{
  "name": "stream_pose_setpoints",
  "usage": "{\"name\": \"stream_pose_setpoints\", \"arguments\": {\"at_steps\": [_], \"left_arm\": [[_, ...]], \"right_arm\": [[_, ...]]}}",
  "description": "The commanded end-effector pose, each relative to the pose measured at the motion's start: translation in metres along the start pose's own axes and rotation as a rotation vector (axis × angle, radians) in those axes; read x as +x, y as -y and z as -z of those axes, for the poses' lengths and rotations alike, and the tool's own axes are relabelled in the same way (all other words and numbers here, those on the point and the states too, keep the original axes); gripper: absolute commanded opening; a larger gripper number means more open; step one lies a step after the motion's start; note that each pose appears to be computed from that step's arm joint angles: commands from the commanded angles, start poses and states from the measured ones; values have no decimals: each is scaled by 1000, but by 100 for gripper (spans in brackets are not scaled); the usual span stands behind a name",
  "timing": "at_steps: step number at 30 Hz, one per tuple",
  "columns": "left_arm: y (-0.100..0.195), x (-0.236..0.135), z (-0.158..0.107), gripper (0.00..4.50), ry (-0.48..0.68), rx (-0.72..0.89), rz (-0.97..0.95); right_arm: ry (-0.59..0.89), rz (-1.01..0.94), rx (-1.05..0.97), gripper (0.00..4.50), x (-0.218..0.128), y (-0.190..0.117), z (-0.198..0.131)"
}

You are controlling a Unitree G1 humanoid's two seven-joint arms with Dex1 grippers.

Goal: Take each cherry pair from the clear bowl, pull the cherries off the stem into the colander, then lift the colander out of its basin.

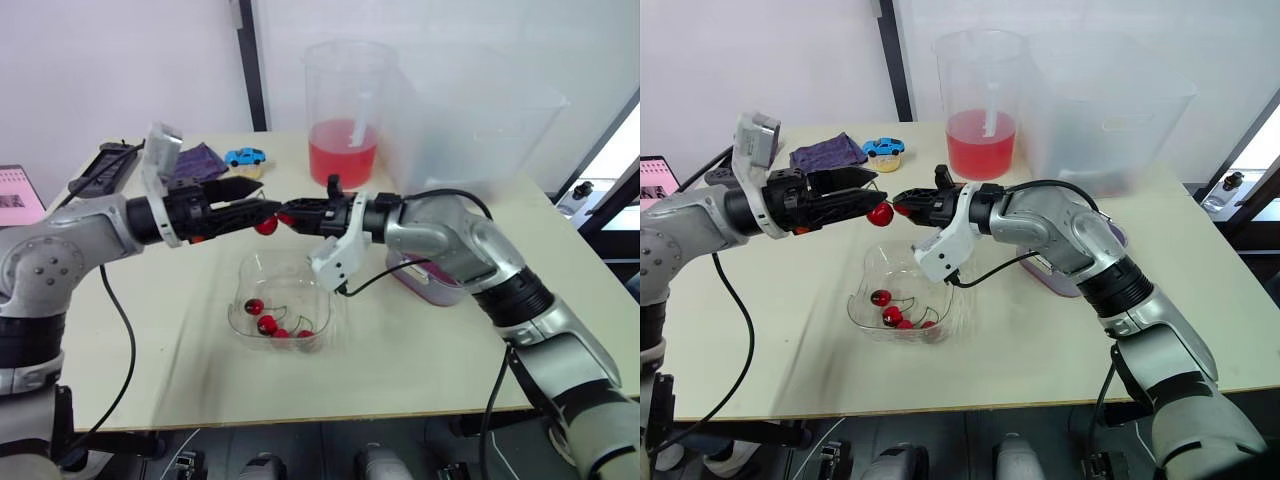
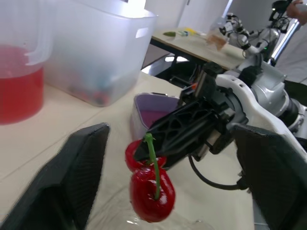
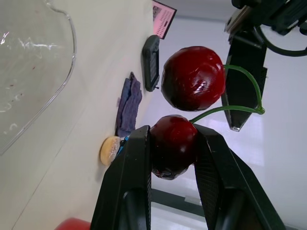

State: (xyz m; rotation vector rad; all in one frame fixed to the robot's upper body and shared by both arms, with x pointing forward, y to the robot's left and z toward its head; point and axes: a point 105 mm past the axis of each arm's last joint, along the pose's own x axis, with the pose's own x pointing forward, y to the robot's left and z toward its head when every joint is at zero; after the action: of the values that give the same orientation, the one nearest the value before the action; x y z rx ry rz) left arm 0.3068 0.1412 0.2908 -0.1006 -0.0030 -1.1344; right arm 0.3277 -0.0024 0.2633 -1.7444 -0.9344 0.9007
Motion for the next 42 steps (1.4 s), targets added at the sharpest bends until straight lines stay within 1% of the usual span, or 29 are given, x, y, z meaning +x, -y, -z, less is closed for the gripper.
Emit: {"name": "stream_pose_setpoints", "arguments": {"at_steps": [1,2,17,20,21,22,25,28,30,32,33,35,36,37,39,40,41,42], "left_arm": [[3,0,-8,212,8,38,11],[3,0,-8,173,3,39,12],[3,9,-3,173,-15,35,23],[2,11,0,85,-25,26,26],[2,11,2,33,-34,21,32],[2,11,5,9,-44,22,32],[2,10,10,9,-66,10,31],[0,9,9,9,-62,11,25],[-2,10,8,0,-60,13,19],[-3,10,8,0,-57,14,16],[-3,10,7,0,-55,16,14],[-4,9,6,0,-52,20,11],[-5,8,4,0,-49,26,12],[-5,8,3,0,-47,30,13],[-3,6,1,0,-40,42,30],[-1,5,-1,0,-33,48,50],[2,4,-2,0,-24,50,74],[4,3,-3,0,-19,51,96]], "right_arm": [[-7,34,-13,85,-1,10,-3],[-4,35,-11,85,0,10,-4],[35,40,-12,85,6,12,-16],[35,38,-13,85,6,12,-15],[34,37,-14,85,6,12,-15],[34,37,-17,85,6,12,-15],[31,39,-20,85,5,12,-15],[32,31,8,85,4,11,-15],[35,27,34,182,2,11,-14],[33,24,41,258,-1,11,-13],[27,24,40,313,-4,11,-11],[17,21,51,406,-11,12,-8],[11,20,121,448,-19,12,-3],[11,18,172,448,-25,12,-1],[14,39,367,448,-37,14,5],[1,70,525,448,-42,17,13],[6,127,754,448,-49,21,22],[39,142,956,448,-53,21,26]]}}
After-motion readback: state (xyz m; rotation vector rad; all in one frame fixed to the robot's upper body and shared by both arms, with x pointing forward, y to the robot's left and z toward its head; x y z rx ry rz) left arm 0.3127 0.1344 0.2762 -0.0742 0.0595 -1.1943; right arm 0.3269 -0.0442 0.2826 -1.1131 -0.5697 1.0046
